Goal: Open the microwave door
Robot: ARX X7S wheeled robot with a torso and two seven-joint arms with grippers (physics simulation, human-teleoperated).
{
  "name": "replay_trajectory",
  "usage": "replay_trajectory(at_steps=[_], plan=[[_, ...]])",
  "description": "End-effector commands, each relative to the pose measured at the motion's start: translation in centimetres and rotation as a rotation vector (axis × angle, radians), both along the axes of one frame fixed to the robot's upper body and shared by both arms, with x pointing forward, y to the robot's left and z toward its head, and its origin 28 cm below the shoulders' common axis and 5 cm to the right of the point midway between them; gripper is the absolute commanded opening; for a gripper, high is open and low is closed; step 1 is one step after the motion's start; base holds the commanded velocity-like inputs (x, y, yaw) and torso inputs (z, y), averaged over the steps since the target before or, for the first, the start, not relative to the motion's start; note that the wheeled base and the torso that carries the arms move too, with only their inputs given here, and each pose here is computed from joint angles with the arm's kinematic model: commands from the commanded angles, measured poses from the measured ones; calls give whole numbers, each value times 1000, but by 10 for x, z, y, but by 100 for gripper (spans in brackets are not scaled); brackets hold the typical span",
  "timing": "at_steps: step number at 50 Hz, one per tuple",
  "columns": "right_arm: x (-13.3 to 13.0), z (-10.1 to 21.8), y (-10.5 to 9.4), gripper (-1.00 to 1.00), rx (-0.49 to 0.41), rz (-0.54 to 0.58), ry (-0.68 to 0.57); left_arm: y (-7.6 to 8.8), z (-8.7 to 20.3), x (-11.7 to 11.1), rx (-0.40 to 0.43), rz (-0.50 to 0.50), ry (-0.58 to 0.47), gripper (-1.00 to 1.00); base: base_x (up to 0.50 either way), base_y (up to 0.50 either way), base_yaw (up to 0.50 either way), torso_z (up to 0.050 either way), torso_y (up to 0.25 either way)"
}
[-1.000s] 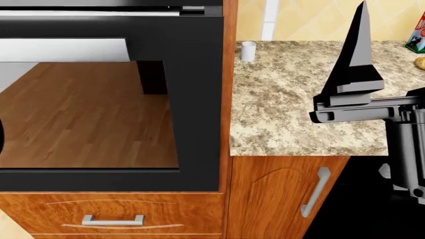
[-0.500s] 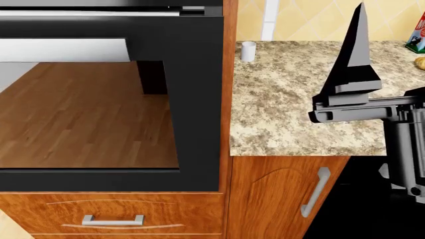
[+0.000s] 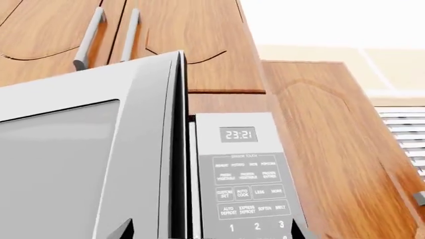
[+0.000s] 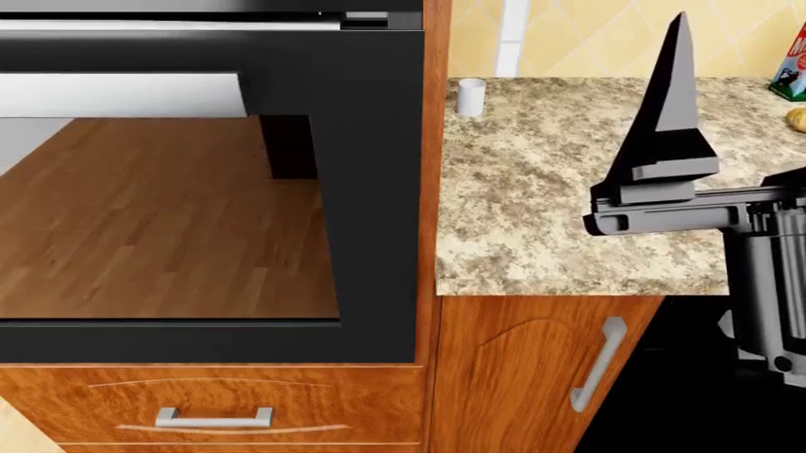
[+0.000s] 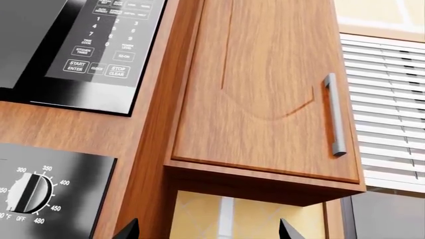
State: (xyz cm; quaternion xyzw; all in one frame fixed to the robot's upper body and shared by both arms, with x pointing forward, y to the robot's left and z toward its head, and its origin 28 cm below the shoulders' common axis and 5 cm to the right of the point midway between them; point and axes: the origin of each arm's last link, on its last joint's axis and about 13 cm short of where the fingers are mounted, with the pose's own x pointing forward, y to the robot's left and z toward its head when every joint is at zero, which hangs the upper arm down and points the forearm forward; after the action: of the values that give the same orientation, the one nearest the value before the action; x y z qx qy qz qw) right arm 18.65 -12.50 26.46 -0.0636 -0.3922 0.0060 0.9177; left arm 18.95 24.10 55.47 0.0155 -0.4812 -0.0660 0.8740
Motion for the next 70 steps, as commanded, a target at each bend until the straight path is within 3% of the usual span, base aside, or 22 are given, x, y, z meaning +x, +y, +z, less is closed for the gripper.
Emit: replay_trajectory(at_steps=[1,7,9,13,23,30,42,70], plan=[[0,-1,-1,100,3,-1,0,-17,2,-12,65,-60,-31,100,0,0,0,0,0],[-1,1,0,100,3,0,0,-29,0,-10,110,-102,-19,100,0,0,0,0,0],[-2,0,-1,100,7,-2,1,-51,-3,8,194,-154,59,100,0,0,0,0,0],[-2,-2,-3,100,13,-6,3,-69,-5,21,259,-191,115,100,0,0,0,0,0],[-2,-4,-4,100,21,-9,7,-86,-8,41,345,-226,203,100,0,0,0,0,0],[-4,-3,-6,100,24,-14,5,-93,-6,54,362,-235,252,100,0,0,0,0,0],[-6,-4,-7,100,28,-21,3,-86,-7,89,263,-245,396,100,0,0,0,0,0],[-5,-1,-5,100,22,-15,1,-51,-28,118,67,-184,464,100,0,0,0,0,0]])
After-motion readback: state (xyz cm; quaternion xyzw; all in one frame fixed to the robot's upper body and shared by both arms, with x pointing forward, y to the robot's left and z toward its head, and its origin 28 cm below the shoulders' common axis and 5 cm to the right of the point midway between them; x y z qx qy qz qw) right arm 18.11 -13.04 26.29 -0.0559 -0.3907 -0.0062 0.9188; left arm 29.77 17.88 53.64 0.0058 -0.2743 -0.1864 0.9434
